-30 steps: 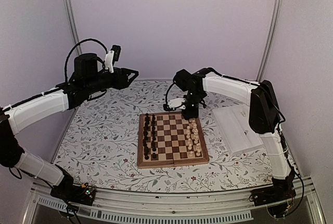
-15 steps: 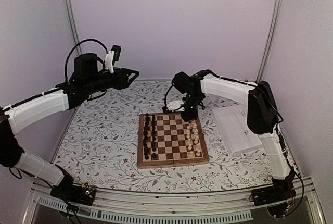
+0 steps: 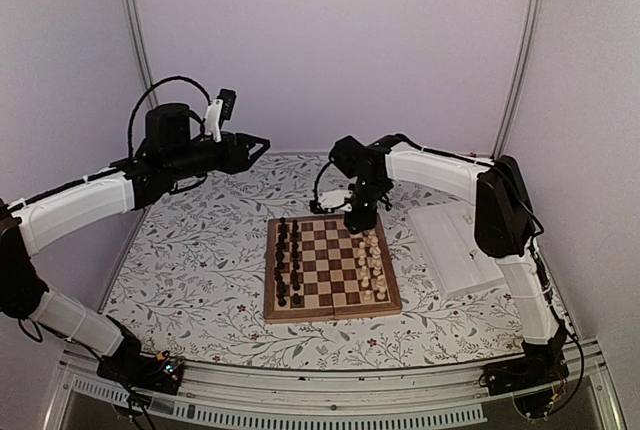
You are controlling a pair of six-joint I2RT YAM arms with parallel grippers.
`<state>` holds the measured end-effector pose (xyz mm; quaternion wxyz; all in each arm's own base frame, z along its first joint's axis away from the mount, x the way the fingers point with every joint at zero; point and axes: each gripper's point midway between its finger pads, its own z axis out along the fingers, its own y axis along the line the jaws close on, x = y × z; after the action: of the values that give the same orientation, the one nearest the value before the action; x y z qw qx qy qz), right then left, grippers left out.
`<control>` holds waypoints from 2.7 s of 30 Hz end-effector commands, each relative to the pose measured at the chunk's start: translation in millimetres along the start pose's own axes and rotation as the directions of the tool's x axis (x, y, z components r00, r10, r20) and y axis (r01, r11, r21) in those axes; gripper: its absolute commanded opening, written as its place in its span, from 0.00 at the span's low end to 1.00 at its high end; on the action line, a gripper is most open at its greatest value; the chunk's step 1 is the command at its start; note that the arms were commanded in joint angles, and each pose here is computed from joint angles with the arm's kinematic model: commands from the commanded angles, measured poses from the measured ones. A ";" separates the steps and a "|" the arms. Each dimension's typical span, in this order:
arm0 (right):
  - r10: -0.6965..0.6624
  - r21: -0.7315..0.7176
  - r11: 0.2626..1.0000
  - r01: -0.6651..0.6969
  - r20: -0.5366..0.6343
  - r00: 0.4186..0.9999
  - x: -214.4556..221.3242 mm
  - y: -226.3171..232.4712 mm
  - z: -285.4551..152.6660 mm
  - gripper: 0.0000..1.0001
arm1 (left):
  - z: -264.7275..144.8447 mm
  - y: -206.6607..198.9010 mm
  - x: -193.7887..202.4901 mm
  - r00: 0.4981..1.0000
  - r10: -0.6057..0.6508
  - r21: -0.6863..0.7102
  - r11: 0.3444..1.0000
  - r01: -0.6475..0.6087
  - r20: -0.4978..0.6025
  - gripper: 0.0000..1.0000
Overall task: Set up the chess pieces on the board
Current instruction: Place the chess piece on the chessboard, then pick up the chess piece from the chessboard.
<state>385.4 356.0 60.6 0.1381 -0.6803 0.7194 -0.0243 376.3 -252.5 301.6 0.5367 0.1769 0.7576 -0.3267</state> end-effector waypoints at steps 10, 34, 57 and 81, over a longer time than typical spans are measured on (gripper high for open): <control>0.189 0.084 0.964 -0.254 0.456 0.869 12.1 -50.7 -169.6 0.37 | 42.6 -65.1 61.3 0.963 0.172 0.119 0.982 -0.150 -0.209 0.50; 0.461 -0.087 0.782 -0.618 0.747 0.479 194.3 -24.5 -196.1 0.45 | 139.5 -133.0 226.9 0.711 0.358 0.289 0.931 -0.223 -0.605 0.40; 0.466 -0.083 0.788 -0.610 0.728 0.503 197.6 -22.3 -185.2 0.45 | 166.1 -120.2 259.8 0.665 0.346 0.258 0.938 -0.231 -0.662 0.28; 0.479 -0.095 0.787 -0.610 0.717 0.507 198.3 -22.3 -177.9 0.45 | 176.0 -115.3 160.0 0.779 0.340 0.208 0.940 -0.270 -0.526 0.08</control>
<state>357.4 130.1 204.8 0.4600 -0.3523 0.7846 0.2207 344.0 -469.7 92.5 0.2677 0.4298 0.8383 -0.2021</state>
